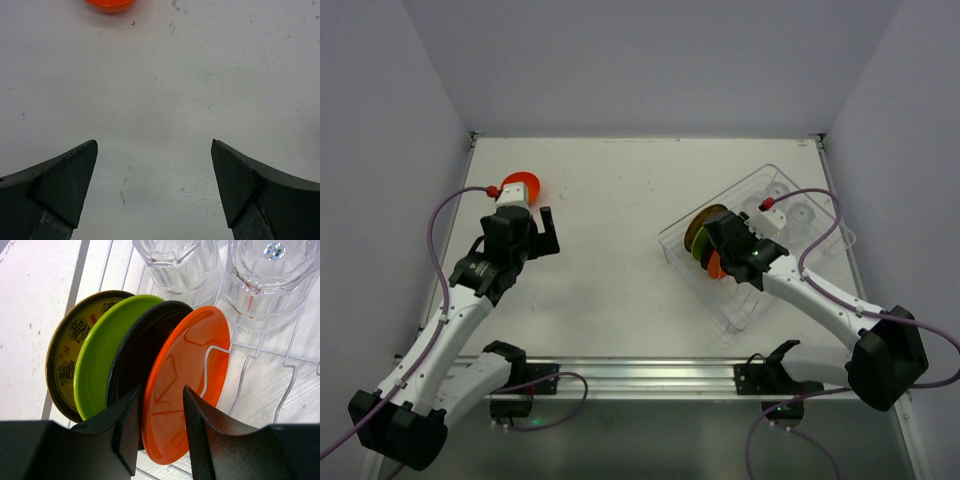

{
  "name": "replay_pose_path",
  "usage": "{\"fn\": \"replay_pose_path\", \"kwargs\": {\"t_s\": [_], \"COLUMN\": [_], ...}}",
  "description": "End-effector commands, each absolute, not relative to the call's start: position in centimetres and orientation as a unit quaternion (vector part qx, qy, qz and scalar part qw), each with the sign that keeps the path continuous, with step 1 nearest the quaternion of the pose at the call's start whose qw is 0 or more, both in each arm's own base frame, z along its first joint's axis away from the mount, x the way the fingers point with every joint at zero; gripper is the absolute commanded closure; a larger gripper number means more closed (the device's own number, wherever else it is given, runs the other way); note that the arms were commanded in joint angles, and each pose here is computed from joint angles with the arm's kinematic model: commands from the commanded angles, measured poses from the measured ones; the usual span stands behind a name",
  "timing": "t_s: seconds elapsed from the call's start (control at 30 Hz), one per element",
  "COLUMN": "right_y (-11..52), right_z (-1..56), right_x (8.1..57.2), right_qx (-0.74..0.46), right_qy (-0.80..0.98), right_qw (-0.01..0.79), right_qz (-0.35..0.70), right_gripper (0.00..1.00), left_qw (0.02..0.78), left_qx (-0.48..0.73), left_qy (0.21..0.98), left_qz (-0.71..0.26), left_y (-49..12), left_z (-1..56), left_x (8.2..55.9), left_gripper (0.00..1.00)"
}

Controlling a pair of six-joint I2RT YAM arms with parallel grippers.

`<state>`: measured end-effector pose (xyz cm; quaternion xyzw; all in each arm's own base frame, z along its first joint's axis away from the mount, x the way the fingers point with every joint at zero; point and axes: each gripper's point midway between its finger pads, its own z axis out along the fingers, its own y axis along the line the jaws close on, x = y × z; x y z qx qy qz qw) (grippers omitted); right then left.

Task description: Unload the mixed dishes from the dish rack

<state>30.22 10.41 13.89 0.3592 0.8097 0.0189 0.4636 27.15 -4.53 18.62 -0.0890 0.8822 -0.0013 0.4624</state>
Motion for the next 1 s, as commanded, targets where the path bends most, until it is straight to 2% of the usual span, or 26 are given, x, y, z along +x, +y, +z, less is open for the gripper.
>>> {"fn": "replay_pose_path", "kwargs": {"t_s": [0.0, 0.3, 0.4, 0.43, 0.6, 0.8, 0.97], "right_y": [8.9, 9.6, 9.5, 9.4, 9.5, 9.2, 8.8], "right_z": [14.5, 13.8, 13.8, 13.9, 15.1, 16.4, 17.5], "right_x": [31.2, 32.1, 32.0, 31.9, 31.7, 31.3, 30.7], "right_qx": [0.397, 0.386, 0.386, 0.386, 0.392, 0.399, 0.407], "right_qy": [0.775, 0.787, 0.786, 0.785, 0.776, 0.769, 0.764], "right_qw": [0.491, 0.481, 0.483, 0.484, 0.494, 0.498, 0.499], "right_qz": [-0.001, -0.002, 0.000, 0.001, 0.025, 0.041, 0.042], "right_gripper": [0.60, 0.65, 0.74, 0.82, 0.93, 0.98, 0.99], "left_qw": [0.479, 0.478, 0.475, 0.474, 0.468, 0.471, 0.466], "left_qx": [-0.082, -0.082, -0.080, -0.079, -0.072, -0.071, -0.072], "left_qy": [0.874, 0.875, 0.876, 0.877, 0.881, 0.879, 0.882], "left_qz": [-0.008, -0.008, -0.009, -0.009, -0.012, -0.015, -0.008], "left_y": [-4.8, -4.8, -4.9, -5.0, -5.2, -5.3, -5.1], "left_z": [19.5, 19.3, 19.2, 19.1, 18.8, 19.0, 18.7], "left_x": [27.7, 27.6, 27.7, 27.7, 27.8, 27.8, 27.8], "left_gripper": [0.00, 0.00, 0.00, 0.00, 0.00, 0.00, 0.00]}}
